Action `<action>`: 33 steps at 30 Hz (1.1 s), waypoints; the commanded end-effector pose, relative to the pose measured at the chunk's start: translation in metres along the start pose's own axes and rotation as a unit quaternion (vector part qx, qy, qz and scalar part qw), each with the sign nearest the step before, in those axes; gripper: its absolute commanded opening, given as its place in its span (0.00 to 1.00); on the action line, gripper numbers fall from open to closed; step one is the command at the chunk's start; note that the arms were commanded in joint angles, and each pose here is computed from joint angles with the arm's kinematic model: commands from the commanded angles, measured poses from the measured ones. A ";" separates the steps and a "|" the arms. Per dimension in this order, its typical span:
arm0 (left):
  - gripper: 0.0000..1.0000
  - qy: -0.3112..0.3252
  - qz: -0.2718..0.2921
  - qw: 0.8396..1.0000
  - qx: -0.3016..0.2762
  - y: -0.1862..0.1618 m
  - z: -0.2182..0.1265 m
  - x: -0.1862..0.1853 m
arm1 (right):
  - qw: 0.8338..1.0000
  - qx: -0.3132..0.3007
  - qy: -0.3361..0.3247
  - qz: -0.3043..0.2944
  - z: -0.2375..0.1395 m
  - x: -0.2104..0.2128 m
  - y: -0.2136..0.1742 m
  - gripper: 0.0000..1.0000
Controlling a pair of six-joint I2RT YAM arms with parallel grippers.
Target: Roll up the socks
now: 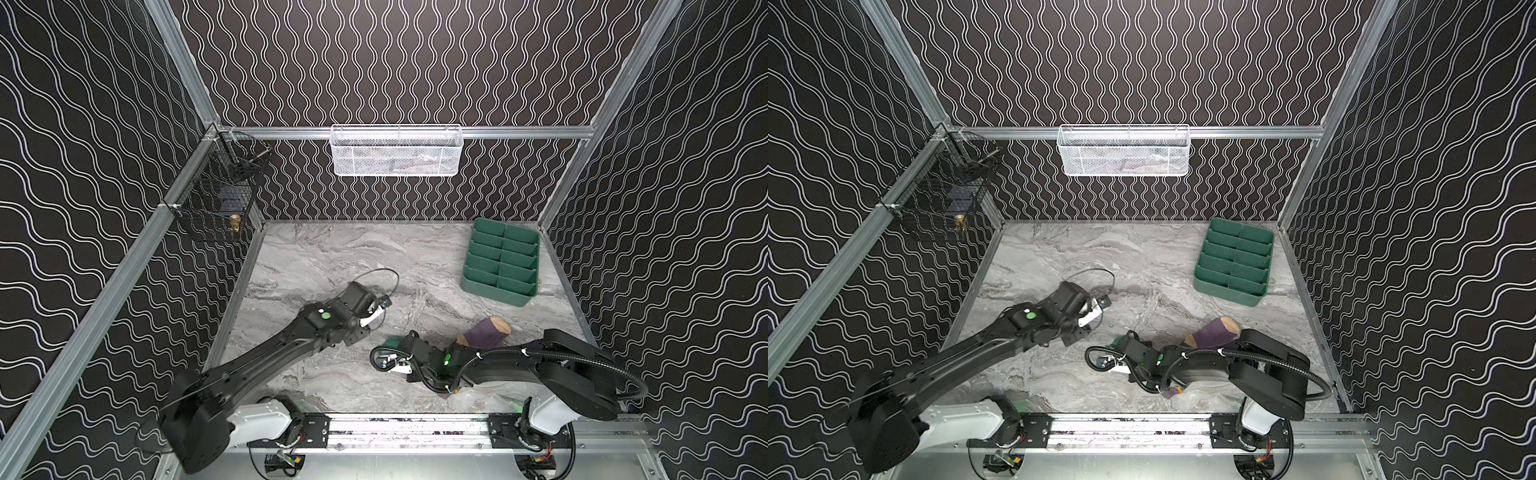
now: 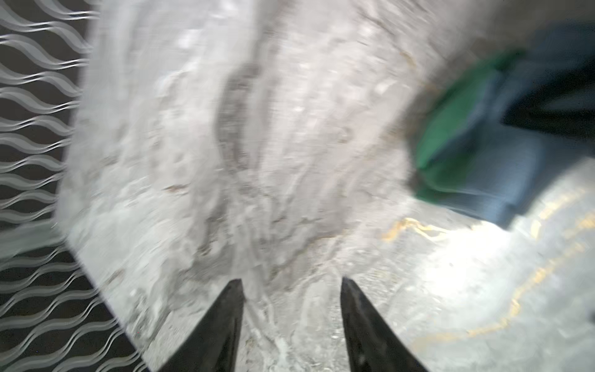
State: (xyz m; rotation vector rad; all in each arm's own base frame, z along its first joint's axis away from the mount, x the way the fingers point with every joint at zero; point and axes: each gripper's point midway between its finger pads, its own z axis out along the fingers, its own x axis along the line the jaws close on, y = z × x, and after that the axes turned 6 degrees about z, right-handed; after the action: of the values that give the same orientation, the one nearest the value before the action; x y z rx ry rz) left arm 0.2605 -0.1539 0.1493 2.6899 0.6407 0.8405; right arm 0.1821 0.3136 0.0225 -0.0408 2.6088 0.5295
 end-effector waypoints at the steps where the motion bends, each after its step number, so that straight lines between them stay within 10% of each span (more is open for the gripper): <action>1: 0.53 -0.028 -0.084 0.996 -0.020 0.004 0.000 -0.001 | 0.997 0.055 0.053 -0.013 -0.007 0.025 -0.034 0.00; 11: 0.41 -0.246 -0.200 0.948 -0.024 0.055 0.018 -0.069 | 1.000 0.006 -0.015 -0.004 -0.004 0.007 -0.027 0.00; 24: 0.32 -0.360 -0.331 0.871 -0.050 0.056 0.040 -0.127 | 1.000 0.005 -0.021 -0.002 0.007 0.010 -0.028 0.00; 33: 0.31 -0.315 -0.346 0.883 -0.049 0.056 0.069 -0.122 | 1.000 0.001 -0.008 -0.002 0.005 0.014 -0.025 0.00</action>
State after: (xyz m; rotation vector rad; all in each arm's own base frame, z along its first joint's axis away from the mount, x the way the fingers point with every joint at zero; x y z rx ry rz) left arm 0.2125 -0.2564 0.0505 2.2282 1.2144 -0.2321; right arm 0.1934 0.3058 0.0214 0.0034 2.4762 0.5877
